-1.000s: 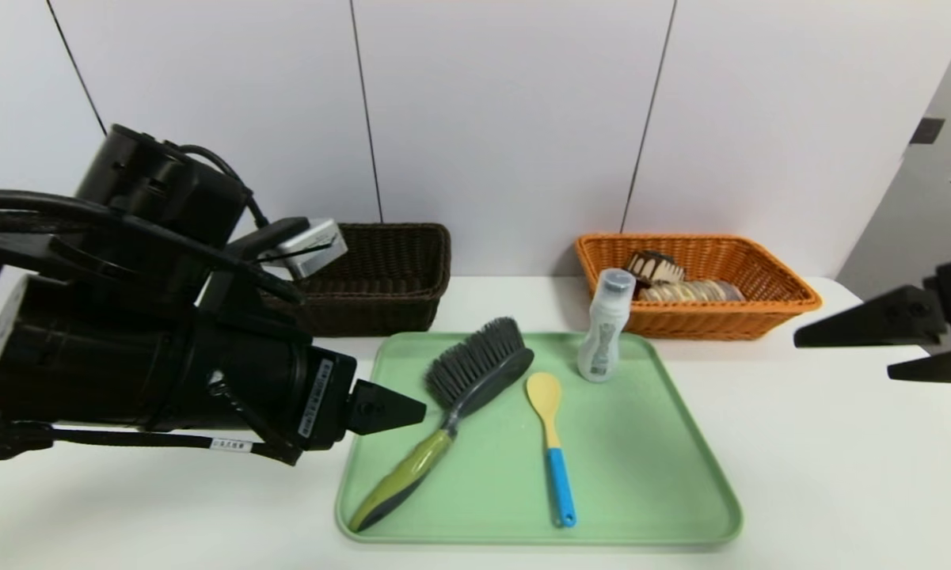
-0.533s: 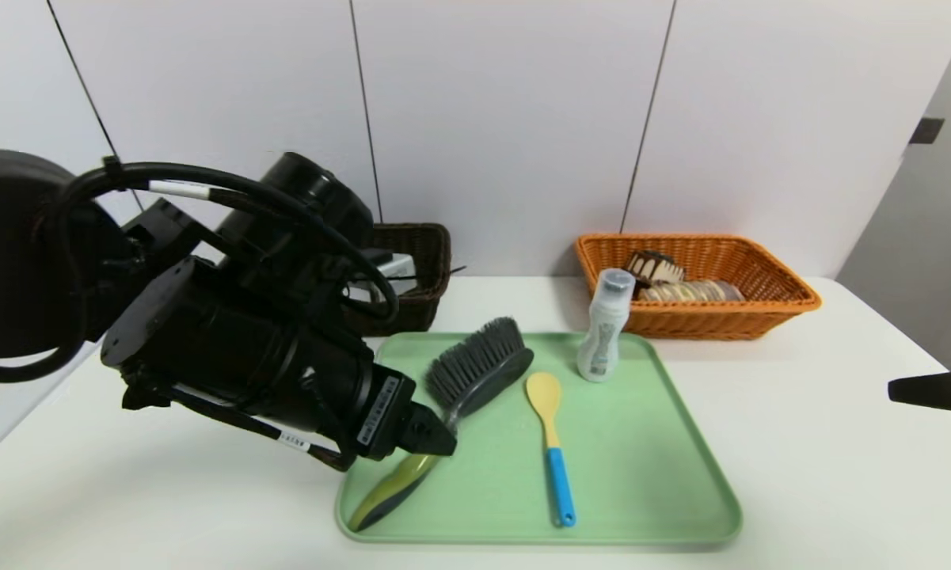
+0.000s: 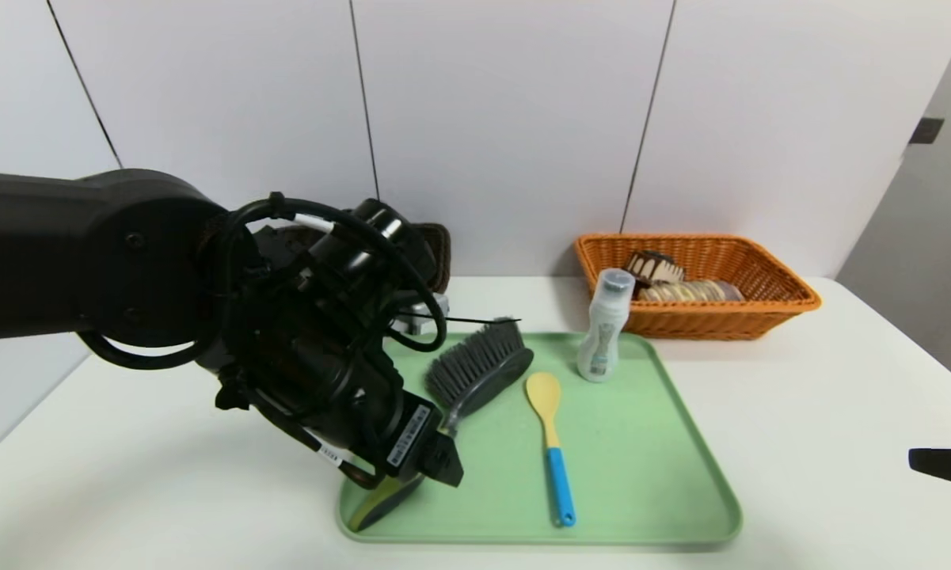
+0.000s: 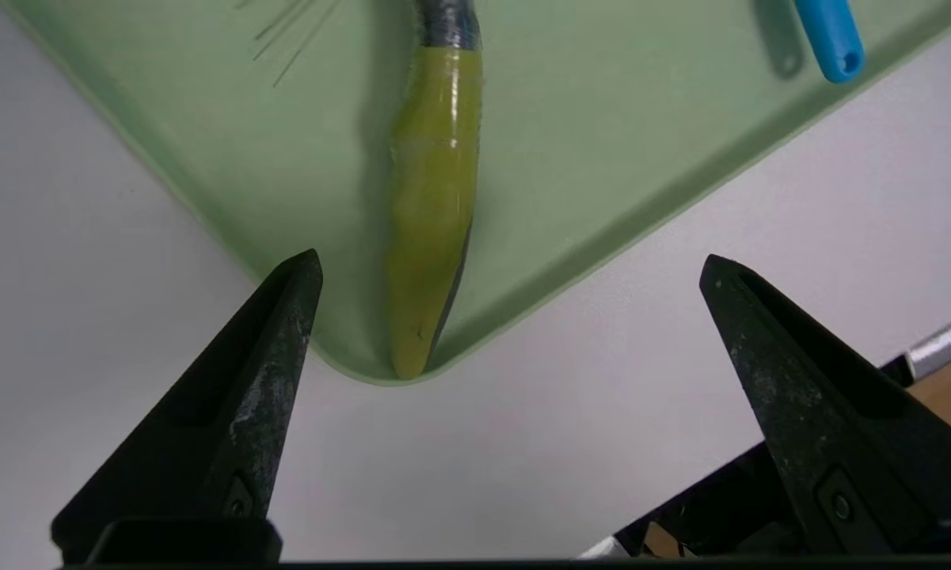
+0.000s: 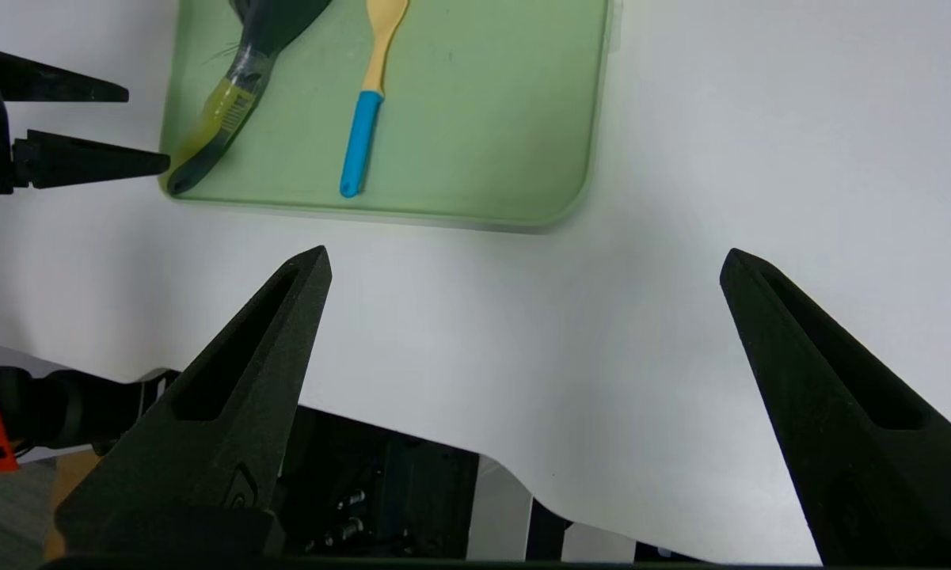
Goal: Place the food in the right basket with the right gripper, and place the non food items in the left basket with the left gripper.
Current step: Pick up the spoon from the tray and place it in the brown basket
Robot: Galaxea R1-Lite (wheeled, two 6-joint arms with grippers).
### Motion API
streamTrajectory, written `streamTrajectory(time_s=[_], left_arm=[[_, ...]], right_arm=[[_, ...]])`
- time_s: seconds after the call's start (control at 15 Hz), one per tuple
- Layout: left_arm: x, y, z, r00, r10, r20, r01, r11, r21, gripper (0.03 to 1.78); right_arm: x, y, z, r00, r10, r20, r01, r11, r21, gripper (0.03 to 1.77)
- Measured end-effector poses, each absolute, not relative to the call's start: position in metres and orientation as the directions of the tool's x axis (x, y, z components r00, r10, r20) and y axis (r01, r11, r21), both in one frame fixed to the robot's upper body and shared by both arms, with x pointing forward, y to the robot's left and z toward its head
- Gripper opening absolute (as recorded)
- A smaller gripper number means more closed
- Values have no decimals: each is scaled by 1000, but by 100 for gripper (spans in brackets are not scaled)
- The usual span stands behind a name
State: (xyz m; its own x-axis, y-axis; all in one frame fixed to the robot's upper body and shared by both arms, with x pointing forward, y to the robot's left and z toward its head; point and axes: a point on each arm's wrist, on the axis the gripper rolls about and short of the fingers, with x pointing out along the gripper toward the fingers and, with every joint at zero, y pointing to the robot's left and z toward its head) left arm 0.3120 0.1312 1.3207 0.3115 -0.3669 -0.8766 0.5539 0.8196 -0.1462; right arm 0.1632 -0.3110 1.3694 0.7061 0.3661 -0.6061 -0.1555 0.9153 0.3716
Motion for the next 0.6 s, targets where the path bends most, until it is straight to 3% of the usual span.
streamTrajectory(time_s=[0.2,0.6], left_arm=[[321,119,1329,357,-376,-855,532,834,-144,169],[332,58,1350,392,-500,-773,368,855,-366,169]], right_arm=[[165,-310,1356,728,373,-575,-170,911,376,170],[162,-311,1340,703,365,-610,-153,916,371,170]])
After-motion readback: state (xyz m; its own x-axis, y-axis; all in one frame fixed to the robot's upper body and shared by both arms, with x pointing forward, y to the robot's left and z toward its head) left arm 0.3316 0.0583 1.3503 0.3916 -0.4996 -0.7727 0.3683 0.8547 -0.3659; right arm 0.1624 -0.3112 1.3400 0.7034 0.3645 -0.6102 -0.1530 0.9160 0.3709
